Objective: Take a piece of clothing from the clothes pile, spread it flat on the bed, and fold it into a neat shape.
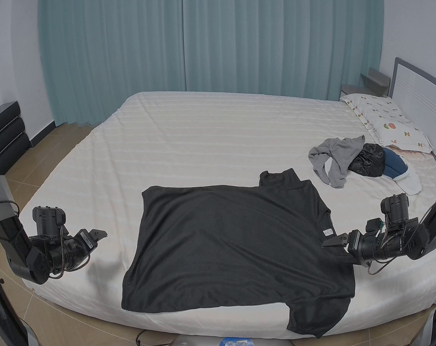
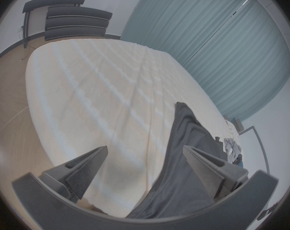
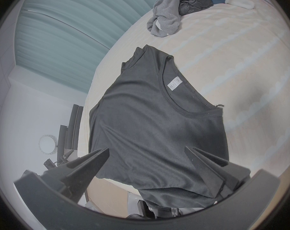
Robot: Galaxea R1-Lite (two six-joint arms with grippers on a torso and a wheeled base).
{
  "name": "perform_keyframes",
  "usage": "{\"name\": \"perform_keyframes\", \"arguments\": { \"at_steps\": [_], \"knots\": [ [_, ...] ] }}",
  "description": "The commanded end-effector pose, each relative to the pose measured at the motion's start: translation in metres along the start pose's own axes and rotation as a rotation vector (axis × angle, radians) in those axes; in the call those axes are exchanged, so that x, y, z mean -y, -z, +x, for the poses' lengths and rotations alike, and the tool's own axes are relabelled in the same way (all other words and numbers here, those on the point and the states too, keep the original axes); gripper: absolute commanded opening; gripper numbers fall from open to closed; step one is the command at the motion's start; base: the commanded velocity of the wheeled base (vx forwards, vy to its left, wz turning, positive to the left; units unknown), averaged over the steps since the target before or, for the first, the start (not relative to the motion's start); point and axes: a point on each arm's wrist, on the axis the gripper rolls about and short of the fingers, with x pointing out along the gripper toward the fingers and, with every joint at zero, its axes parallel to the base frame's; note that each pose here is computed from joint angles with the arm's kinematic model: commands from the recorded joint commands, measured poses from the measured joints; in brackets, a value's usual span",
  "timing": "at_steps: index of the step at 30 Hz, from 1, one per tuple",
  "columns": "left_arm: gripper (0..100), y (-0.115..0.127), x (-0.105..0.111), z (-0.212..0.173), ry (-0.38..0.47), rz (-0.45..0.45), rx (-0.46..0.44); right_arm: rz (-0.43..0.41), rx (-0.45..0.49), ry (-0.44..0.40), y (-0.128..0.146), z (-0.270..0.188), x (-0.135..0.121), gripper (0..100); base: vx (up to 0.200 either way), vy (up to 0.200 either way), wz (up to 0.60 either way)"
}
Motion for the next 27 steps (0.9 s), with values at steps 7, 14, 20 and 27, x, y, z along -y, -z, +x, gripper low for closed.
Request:
{"name": "perform_keyframes", "arguments": {
  "at_steps": [7, 14, 20, 27],
  "knots": [
    [100, -0.024, 0.037, 0.0, 0.157, 0.027, 0.082, 0.0, -0.001, -0.001, 0.0, 0.0, 0.0, 100, 0.0, 0.0, 0.0],
    [100, -0.042, 0.062, 0.046, 0.241, 0.016, 0.081, 0.003, -0.01, 0.003, 0.0, 0.004, 0.002, 100, 0.0, 0.0, 0.0],
    [100, -0.057, 0.082, 0.115, 0.254, 0.024, 0.06, -0.003, -0.017, 0.003, 0.003, 0.007, 0.002, 100, 0.0, 0.0, 0.0],
    [100, -0.079, 0.11, 0.171, 0.315, 0.025, 0.029, -0.01, -0.024, -0.001, 0.006, 0.008, 0.0, 100, 0.0, 0.0, 0.0]
  ]
}}
